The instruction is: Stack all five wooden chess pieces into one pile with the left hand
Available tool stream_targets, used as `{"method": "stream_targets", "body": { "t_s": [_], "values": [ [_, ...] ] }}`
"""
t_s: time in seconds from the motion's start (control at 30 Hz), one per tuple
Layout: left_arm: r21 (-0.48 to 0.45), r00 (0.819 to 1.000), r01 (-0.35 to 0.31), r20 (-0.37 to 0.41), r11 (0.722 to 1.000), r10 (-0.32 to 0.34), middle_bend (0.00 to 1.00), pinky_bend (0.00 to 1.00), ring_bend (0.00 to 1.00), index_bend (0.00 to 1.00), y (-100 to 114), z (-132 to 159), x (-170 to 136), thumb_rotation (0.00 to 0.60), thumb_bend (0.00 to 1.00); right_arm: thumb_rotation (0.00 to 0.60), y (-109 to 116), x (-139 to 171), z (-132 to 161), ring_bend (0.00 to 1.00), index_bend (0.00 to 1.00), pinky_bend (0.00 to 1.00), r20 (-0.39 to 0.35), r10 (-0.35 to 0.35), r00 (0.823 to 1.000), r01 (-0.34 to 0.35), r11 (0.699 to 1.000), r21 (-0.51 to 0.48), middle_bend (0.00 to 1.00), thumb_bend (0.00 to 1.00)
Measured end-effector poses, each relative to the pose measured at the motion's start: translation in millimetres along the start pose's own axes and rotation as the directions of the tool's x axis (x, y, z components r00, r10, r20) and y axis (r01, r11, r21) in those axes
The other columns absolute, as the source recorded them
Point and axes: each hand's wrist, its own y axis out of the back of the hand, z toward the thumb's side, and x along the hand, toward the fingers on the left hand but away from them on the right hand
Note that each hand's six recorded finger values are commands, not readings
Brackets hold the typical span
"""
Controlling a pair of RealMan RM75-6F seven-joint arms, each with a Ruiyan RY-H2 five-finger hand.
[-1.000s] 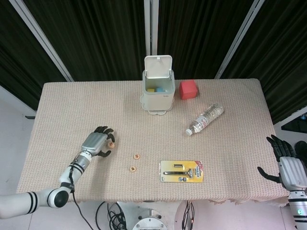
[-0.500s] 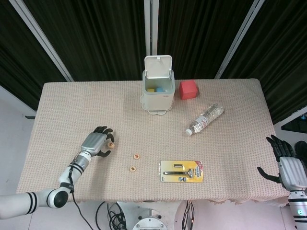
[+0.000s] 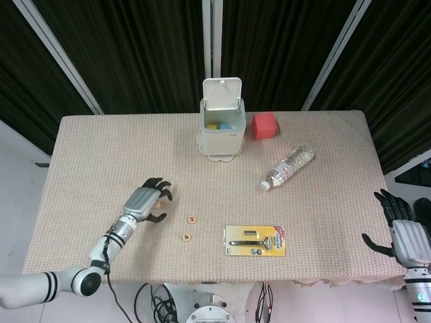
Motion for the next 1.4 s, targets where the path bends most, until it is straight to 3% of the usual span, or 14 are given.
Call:
{"method": "stream_targets", "body": {
  "t_s": [0.47,0.83,1.4],
  "values": [
    [0.007,0.994,0.044,0.1,0.999,-0.044,0.11,0.0,0.0,0.37,-26.4,42.2,17.4,0.6,0.28,0.6,3.8,-0.5,-4.7,0.0,0.0,0.0,0.006,-0.008,1.0,0.008,1.0,-0.02,0.0,0.2],
    [0.01,0.991,0.077,0.107,0.997,-0.077,0.11,0.0,0.0,0.37,-40.7,47.0,17.3,0.6,0.26,0.6,2.2,-0.9,-7.5,0.0,0.0,0.0,0.011,0.003,1.0,-0.002,1.0,-0.023,0.0,0.2],
    [-0.01,0.991,0.059,0.124,0.998,-0.058,0.12,0.0,0.0,0.41,-47.3,54.7,26.1,0.6,0.27,0.6,1.0,1.0,-7.3,0.0,0.0,0.0,0.009,0.022,1.0,-0.022,0.998,-0.067,0.0,0.2]
  ]
}}
